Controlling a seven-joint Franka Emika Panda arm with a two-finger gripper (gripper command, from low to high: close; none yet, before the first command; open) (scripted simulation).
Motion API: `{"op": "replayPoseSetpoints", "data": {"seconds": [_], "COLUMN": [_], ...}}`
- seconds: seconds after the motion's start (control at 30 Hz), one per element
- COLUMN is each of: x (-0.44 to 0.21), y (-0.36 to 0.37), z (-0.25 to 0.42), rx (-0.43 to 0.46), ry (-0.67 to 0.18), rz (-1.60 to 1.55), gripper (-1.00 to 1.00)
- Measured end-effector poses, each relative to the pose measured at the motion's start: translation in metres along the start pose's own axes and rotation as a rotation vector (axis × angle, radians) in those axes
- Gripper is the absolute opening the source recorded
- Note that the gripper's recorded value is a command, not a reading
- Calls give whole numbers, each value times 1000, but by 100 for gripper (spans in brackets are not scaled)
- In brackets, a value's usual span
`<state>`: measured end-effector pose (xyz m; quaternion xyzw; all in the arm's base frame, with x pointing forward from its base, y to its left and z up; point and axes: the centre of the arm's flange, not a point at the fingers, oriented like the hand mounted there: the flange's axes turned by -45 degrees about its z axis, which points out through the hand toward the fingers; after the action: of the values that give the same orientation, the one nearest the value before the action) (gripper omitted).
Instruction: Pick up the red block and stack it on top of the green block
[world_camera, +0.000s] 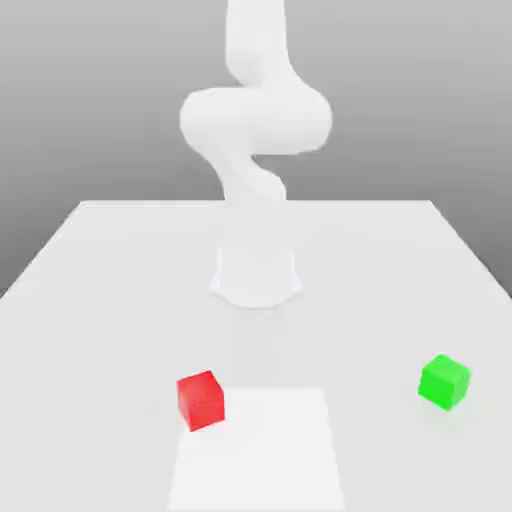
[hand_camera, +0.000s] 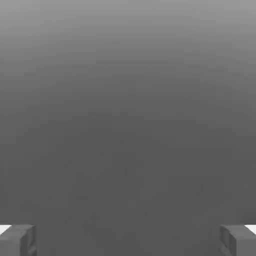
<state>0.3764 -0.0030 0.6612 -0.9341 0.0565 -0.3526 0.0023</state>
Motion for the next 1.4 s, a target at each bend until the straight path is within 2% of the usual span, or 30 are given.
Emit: {"op": "replayPoseSetpoints", "data": {"seconds": [0.3,0.6,0.83,0.87,1.1,1.33,1.4], "x": [-103,-295,-345,-349,-348,-311,-302], "y": [44,94,97,97,97,94,59], "z": [206,326,372,375,375,333,331], "rx": [-178,-382,-397,-397,-396,-396,-359], "ry": [-308,-614,-634,-635,-633,-633,-647], "rz": [417,911,942,942,942,940,839], "gripper": [0,0,0,-100,-100,-100,-100]}}
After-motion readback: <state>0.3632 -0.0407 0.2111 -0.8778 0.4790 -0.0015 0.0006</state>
